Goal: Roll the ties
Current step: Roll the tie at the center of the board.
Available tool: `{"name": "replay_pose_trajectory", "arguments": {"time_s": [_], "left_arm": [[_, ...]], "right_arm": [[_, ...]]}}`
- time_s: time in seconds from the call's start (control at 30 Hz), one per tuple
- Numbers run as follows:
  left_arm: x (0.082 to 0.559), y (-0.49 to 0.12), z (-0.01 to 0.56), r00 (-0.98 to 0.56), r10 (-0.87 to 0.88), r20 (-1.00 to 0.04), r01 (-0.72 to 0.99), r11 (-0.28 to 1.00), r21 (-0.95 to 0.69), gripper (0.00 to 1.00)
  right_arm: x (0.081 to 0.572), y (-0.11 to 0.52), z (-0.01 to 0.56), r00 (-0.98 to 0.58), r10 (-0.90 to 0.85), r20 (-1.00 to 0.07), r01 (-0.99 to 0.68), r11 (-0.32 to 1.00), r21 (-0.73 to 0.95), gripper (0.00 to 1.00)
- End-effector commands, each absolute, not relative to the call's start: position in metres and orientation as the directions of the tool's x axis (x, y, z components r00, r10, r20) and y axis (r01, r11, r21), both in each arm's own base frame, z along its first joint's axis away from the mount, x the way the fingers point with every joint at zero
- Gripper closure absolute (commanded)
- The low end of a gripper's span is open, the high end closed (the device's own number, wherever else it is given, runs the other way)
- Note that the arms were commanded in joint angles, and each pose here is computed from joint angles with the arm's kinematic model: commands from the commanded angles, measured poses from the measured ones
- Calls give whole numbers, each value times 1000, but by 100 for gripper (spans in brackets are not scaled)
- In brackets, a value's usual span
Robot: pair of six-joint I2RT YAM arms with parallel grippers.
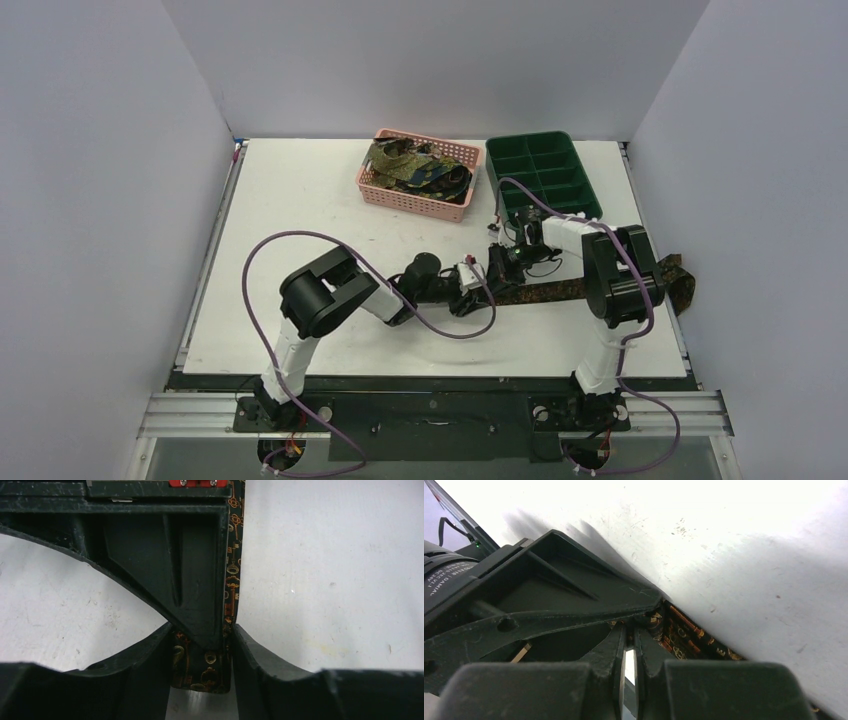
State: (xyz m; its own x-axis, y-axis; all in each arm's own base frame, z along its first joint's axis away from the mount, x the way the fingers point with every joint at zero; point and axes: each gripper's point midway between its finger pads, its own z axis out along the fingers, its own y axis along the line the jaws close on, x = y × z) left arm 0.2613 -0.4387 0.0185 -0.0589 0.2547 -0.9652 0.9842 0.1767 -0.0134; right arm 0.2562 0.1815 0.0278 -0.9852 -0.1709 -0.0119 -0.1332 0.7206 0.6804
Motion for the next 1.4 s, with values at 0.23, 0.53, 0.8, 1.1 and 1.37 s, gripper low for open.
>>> {"name": "replay_pose_trajectory", "arguments": {"time_s": [0.23, 0.53, 0.8, 1.1, 1.37], "left_arm": [[241, -356, -43, -154, 571, -806, 974, 227, -25, 73], [242, -354, -40, -163, 572, -804, 976, 213, -47, 63], [249, -359, -12, -147, 406, -902, 979, 188, -75, 38], [250, -397, -4, -75, 286, -955, 990, 134, -38, 26], [253, -424, -12, -29, 194, -981, 990, 138, -2, 34]], "right_arm": [[254, 156, 28, -978, -194, -75, -203, 813, 546, 100], [257, 135, -11, -975, -219, -27, -212, 899, 383, 100], [258, 116, -22, -971, -237, -15, -233, 937, 260, 100], [255, 118, -31, -961, -275, 11, -266, 938, 220, 100], [254, 124, -34, -954, -299, 25, -284, 925, 254, 100]]}}
